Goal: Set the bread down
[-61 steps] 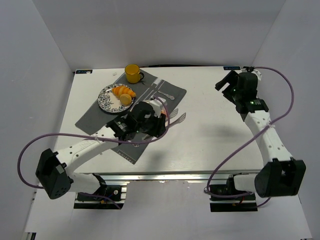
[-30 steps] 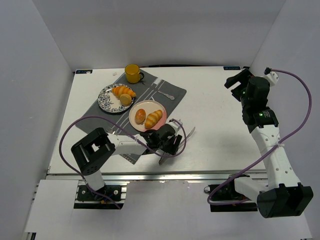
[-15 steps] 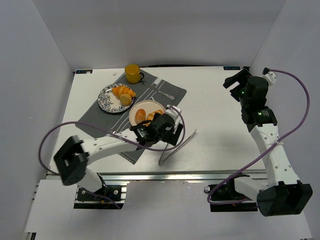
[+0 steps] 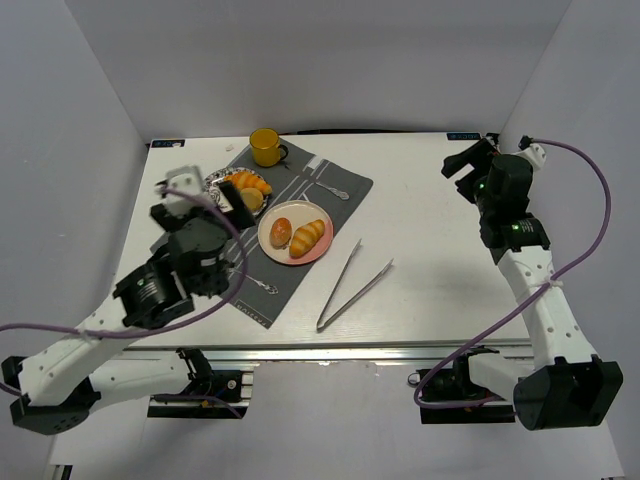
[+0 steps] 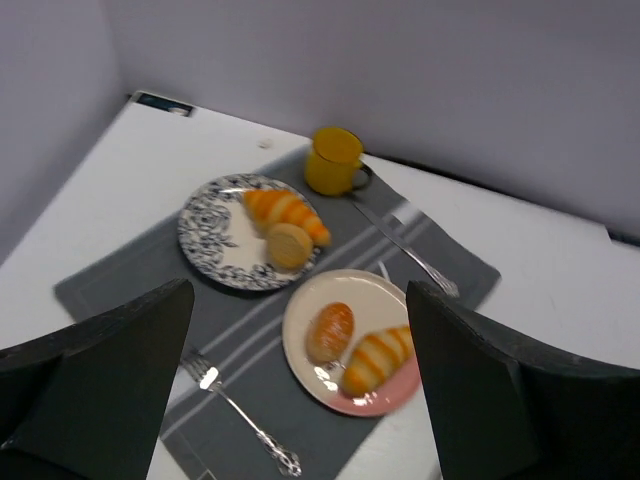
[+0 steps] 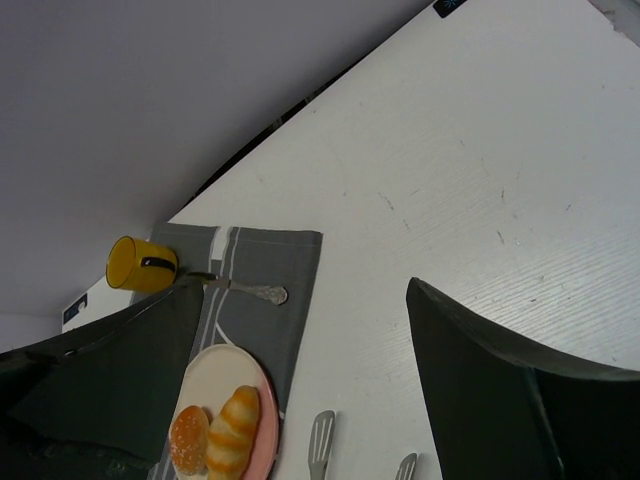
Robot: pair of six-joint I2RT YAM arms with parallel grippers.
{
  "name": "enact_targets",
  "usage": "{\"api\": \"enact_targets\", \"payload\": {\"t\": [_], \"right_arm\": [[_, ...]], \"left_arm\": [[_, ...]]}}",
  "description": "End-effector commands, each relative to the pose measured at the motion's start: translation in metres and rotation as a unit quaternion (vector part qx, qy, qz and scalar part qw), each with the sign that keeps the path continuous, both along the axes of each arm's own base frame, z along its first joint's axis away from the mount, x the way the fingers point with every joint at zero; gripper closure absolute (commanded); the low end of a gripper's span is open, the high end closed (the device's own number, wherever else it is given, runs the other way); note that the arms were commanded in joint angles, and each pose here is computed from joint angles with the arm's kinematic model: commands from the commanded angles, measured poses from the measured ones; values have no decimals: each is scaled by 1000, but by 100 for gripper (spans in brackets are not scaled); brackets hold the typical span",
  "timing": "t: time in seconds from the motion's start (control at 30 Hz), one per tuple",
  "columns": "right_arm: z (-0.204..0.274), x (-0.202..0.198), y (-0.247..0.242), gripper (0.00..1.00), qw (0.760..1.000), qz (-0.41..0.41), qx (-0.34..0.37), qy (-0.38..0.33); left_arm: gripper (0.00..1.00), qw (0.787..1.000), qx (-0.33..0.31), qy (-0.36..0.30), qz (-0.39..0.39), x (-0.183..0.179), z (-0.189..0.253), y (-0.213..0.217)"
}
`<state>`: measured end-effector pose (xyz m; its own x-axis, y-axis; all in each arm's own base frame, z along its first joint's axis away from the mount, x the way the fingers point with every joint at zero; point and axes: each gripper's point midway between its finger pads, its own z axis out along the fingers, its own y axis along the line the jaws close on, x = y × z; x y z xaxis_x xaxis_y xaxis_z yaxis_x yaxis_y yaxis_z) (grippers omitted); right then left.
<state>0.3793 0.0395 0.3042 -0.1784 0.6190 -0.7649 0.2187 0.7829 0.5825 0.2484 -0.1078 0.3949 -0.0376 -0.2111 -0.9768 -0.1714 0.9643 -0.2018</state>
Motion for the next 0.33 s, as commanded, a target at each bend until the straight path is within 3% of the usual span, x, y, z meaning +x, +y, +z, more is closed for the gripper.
{"api": "enact_targets", "payload": {"t": [0.0,0.13,0.3], "right_arm": [[15,7,6,11,999,13,11,-35],[14,6,10,11,999,20,20,-37],[11,8,6,10,1000,12,15,-17]], "left_arm": [[2,991,-49,-38,115,-26,3,70],[2,985,-96,-61,131,-41,0,96],[2,985,-70,-51,148,-42,-2,101]]}}
